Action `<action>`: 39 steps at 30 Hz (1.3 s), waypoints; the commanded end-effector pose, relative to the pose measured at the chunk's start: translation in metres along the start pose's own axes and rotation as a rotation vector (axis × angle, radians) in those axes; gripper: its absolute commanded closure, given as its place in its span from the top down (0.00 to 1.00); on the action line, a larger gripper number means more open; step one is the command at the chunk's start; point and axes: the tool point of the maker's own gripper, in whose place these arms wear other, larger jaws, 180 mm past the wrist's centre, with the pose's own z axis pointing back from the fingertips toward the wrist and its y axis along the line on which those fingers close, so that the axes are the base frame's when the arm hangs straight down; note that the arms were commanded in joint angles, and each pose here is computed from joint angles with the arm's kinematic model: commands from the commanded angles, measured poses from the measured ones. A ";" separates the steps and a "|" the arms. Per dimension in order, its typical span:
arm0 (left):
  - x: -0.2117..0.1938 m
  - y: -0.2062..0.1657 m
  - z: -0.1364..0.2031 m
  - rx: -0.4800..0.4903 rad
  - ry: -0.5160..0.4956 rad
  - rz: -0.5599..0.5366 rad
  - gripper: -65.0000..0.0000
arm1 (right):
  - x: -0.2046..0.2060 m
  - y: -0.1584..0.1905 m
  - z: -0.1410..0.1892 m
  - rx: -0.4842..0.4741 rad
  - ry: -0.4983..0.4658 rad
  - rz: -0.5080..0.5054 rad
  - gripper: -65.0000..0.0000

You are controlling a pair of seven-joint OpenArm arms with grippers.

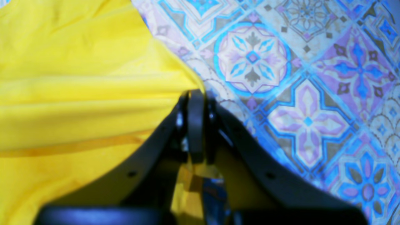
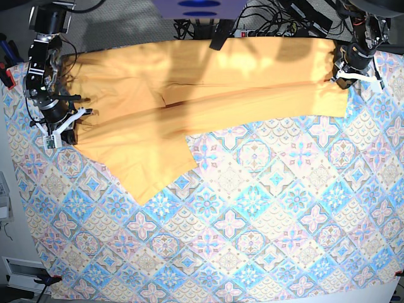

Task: Fold the T-shirt properly
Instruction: 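Fold the held fabric toward the robot base with both grippers, then drag the right gripper's fabric toward the robot base, tightening the strip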

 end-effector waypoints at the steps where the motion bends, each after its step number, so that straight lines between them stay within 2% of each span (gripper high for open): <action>1: 0.011 0.002 0.003 0.005 -0.034 -0.017 0.00 | 0.017 -0.007 0.001 -0.021 -0.056 0.005 0.03; 8: 0.011 0.002 0.003 0.005 -0.033 -0.017 0.00 | 0.032 -0.025 0.013 -0.113 -0.137 -0.089 0.30; 10: 0.011 0.002 0.003 0.004 -0.034 -0.017 0.00 | 0.035 -0.025 0.015 -0.120 -0.151 -0.101 0.34; 18: 0.006 -0.005 0.000 -0.011 -0.019 -0.022 0.00 | 0.071 -0.010 0.019 -0.101 -0.246 -0.077 0.35; 24: 0.005 -0.006 -0.001 -0.015 -0.018 -0.023 0.00 | 0.097 0.049 -0.009 0.044 -0.274 -0.045 0.35; 28: 0.005 -0.007 -0.001 -0.017 -0.018 -0.021 0.00 | 0.089 0.080 -0.038 0.131 -0.194 -0.022 0.35; 34: 0.003 -0.005 0.000 -0.015 -0.013 -0.018 0.00 | 0.066 0.091 -0.073 0.154 -0.067 0.046 0.35; 39: 0.003 -0.005 0.000 -0.014 -0.012 -0.019 0.01 | 0.068 0.089 -0.086 0.156 -0.045 0.043 0.35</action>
